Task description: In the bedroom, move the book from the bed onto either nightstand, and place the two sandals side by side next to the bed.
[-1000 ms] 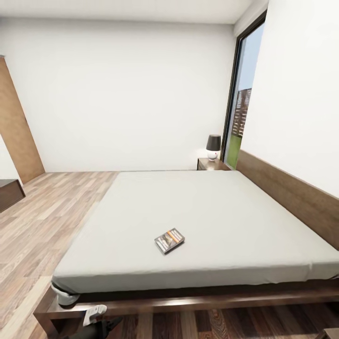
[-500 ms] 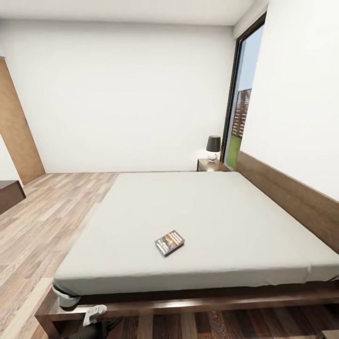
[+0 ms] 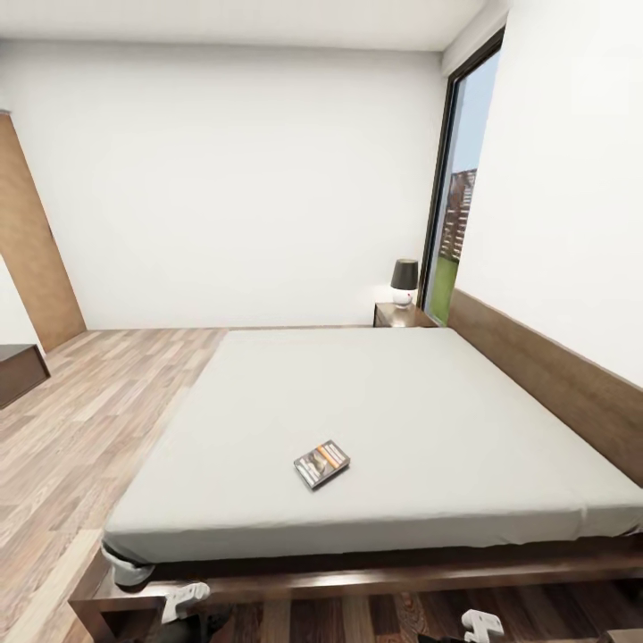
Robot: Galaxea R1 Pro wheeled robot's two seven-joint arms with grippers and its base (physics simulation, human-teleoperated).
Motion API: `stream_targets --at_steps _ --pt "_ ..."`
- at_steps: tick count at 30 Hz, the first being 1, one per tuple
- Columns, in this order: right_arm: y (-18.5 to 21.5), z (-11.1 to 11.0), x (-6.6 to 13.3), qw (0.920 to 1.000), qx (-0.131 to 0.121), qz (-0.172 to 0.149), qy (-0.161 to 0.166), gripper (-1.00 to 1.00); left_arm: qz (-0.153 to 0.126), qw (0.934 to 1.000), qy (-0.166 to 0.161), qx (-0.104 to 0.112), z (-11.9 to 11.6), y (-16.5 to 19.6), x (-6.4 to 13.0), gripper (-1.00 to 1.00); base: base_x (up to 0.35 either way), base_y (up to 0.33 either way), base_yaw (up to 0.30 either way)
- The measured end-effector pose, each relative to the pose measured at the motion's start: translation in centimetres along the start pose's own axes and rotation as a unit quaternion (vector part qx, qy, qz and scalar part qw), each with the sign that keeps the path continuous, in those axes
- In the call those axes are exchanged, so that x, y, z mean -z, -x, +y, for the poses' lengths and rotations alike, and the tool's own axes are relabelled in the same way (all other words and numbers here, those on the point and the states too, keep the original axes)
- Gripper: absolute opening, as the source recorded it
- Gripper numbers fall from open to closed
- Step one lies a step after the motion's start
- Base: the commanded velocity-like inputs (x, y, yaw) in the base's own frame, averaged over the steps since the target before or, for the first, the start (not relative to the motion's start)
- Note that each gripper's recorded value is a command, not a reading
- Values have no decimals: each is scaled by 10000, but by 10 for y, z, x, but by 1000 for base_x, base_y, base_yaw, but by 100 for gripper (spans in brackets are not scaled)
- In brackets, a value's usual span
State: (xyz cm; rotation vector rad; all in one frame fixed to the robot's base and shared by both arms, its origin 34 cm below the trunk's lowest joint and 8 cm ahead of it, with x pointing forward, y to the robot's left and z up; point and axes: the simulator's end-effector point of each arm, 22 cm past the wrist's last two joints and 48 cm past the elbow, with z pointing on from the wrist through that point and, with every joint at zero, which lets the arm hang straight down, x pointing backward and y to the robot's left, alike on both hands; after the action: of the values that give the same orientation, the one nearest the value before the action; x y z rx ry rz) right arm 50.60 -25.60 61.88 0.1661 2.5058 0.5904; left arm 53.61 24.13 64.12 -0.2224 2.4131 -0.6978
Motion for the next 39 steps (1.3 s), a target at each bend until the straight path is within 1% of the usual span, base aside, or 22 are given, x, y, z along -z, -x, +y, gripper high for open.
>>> stream_targets --at_steps 1,3,6,8,10,13,18,19,21,25,26,29,32,34,35,36,39 --pt "1 0 1 10000 -5 -1 -2 100 105 9999 56 -114 -3 -6 -2 100 0 0 0" --pt "2 2 3 10000 -13 -3 -3 100 334 9985 152 -415 -4 -16 -3 100 0 0 0" --pt "3 3 7 10000 -14 2 -10 100 645 9932 304 -917 1 -28 1 100 0 0 0" --pt "4 3 10 10000 -14 2 -16 100 647 9917 361 -1053 3 -26 3 100 0 0 0" --pt "5 3 12 10000 -15 3 -23 100 619 9910 386 -1125 2 -24 5 100 0 0 0" --pt "8 -4 19 10000 3 7 -87 100 552 9897 475 -1236 4 -18 8 100 0 0 0" --pt "7 -9 28 9999 -9 56 -148 100 509 9880 677 -1290 10 -13 14 100 0 0 0" --pt "1 -10 30 9998 -49 119 -166 100 493 9861 862 -1332 23 -9 21 100 0 0 0" --pt "-1 -10 33 9997 -74 145 -174 100 475 9840 958 -1426 32 -4 28 100 0 0 0" --pt "0 -9 37 9997 -89 158 -180 100 440 9799 972 -1688 35 1 35 100 0 0 0" --pt "0 -8 38 9997 -90 160 -180 100 462 9782 957 -1783 34 1 37 100 0 0 0" --pt "2 -8 42 9997 -90 161 -184 100 576 9743 913 -1978 35 -5 42 100 0 0 0" --pt "4 -12 49 9996 -81 165 -199 100 639 9735 749 -2065 28 -9 45 100 0 0 0" --pt "5 -12 52 9996 -87 173 -182 100 699 9746 499 -2068 19 -12 48 100 0 0 0" --pt "5 -11 53 9997 -92 184 -152 100 777 9754 181 -2055 8 -17 51 100 0 0 0" --pt "5 -10 55 9997 -95 192 -128 100 831 9754 -39 -2042 0 -20 53 100 0 0 0" --pt "6 -7 58 9997 -101 203 -97 100 903 9746 -346 -2019 -12 -24 59 100 0 0 0"
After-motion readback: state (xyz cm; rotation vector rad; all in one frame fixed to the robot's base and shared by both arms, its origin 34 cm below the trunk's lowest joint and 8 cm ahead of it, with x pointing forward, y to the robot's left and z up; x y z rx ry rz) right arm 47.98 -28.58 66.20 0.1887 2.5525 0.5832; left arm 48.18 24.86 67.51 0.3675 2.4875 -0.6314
